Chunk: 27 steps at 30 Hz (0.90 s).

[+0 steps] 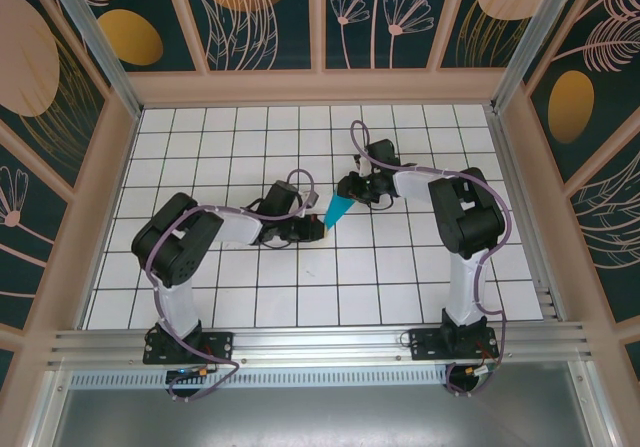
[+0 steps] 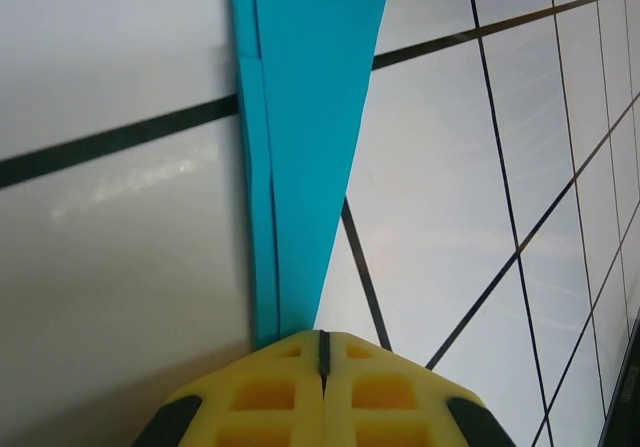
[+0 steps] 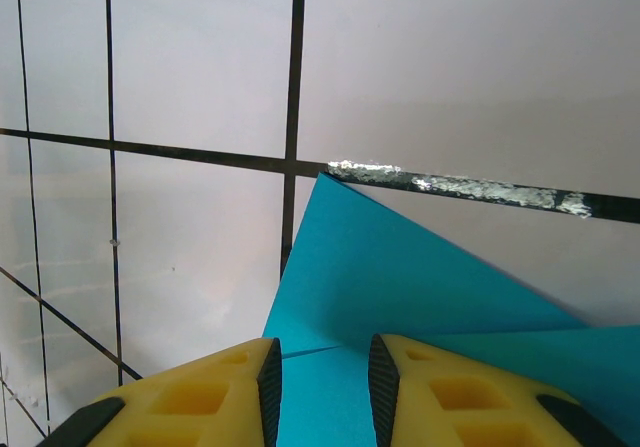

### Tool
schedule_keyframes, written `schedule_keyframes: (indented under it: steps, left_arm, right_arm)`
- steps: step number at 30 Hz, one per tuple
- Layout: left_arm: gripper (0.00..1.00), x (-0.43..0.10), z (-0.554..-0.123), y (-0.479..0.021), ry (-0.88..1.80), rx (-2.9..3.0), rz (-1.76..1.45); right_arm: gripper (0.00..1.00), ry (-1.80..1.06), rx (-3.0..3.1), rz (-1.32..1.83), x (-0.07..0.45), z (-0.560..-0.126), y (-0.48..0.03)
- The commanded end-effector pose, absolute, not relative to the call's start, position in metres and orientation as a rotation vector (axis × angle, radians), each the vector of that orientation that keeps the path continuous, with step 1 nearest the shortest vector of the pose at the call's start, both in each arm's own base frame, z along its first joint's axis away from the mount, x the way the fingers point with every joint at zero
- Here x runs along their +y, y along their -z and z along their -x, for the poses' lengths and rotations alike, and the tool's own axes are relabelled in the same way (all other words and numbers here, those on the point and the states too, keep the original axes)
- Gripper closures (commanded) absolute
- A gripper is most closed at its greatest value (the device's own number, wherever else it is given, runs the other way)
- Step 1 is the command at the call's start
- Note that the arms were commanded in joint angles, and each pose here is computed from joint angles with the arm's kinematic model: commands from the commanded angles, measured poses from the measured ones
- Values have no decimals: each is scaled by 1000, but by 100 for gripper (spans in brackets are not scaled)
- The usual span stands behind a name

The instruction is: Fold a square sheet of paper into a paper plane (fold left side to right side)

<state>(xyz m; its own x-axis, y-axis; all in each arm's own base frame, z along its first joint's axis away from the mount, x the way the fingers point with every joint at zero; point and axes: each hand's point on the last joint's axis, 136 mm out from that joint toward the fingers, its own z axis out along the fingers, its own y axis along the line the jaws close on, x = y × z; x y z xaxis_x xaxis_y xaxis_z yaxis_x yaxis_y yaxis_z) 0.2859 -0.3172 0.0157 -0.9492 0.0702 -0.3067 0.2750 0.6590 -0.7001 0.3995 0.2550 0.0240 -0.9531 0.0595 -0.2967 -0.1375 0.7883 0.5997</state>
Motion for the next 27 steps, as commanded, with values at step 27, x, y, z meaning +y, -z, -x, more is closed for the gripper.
schedule_keyframes:
  steps: [27]
  left_arm:
    - [79,-259,-298,-101,1045,2505,-146]
  right_arm:
    - [61,-820,2552,93,243,-419,-93]
